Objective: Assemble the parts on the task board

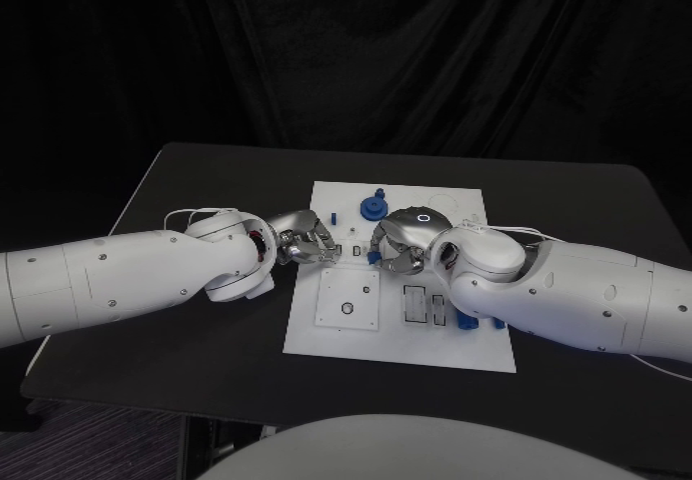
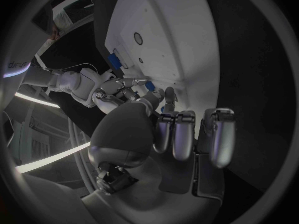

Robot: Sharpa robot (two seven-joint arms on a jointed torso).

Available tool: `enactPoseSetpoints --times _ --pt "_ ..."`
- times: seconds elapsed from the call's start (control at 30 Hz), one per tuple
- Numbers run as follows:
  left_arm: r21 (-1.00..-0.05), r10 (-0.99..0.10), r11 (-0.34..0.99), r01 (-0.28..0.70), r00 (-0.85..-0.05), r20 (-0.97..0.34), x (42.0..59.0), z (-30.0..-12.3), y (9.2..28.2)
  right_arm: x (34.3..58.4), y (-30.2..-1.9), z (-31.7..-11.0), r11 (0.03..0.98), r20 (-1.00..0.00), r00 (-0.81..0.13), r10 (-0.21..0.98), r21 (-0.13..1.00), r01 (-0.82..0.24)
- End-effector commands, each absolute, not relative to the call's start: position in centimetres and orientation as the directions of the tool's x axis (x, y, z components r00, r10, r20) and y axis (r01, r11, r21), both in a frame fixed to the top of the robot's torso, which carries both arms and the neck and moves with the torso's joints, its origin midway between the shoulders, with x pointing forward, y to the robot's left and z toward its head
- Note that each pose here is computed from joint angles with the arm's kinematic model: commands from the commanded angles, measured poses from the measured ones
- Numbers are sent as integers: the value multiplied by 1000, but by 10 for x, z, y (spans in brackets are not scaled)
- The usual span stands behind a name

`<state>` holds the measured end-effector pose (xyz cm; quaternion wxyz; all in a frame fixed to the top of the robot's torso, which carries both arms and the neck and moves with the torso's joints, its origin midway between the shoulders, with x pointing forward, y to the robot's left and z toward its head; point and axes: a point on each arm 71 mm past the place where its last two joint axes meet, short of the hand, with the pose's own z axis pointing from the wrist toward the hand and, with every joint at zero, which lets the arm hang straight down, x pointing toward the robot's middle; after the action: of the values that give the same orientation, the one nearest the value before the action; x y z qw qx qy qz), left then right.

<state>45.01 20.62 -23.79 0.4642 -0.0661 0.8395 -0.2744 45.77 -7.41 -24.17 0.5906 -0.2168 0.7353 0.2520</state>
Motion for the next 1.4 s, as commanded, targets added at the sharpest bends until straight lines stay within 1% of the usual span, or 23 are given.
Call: enactPoseSetpoints --times 0.03,0.27,0.53,0.8,0.87,1.03,1.2,1.4 --pt "-529 -364 835 153 -568 -739 449 -239 204 456 -74 -244 774 -979 -203 -17 116 -623" --pt "-543 -380 822 170 -548 -746 450 -237 203 455 -76 -239 762 -986 -164 40 136 -632" --pt "-585 -417 771 250 -496 -762 450 -230 202 450 -79 -229 736 -984 -94 149 174 -655" --pt "-607 -425 732 310 -488 -763 447 -226 198 444 -80 -223 719 -978 -70 197 193 -668" --pt "-622 -441 713 324 -483 -757 446 -224 198 443 -80 -222 715 -976 -66 208 198 -671" --pt "-708 -527 651 275 -507 -682 446 -223 198 440 -81 -220 707 -972 -54 231 205 -676" --pt "-736 -552 631 246 -525 -648 446 -224 199 440 -82 -219 706 -970 -50 237 208 -677" --pt "-746 -559 622 236 -534 -635 446 -225 198 438 -80 -218 700 -968 -47 247 212 -682"
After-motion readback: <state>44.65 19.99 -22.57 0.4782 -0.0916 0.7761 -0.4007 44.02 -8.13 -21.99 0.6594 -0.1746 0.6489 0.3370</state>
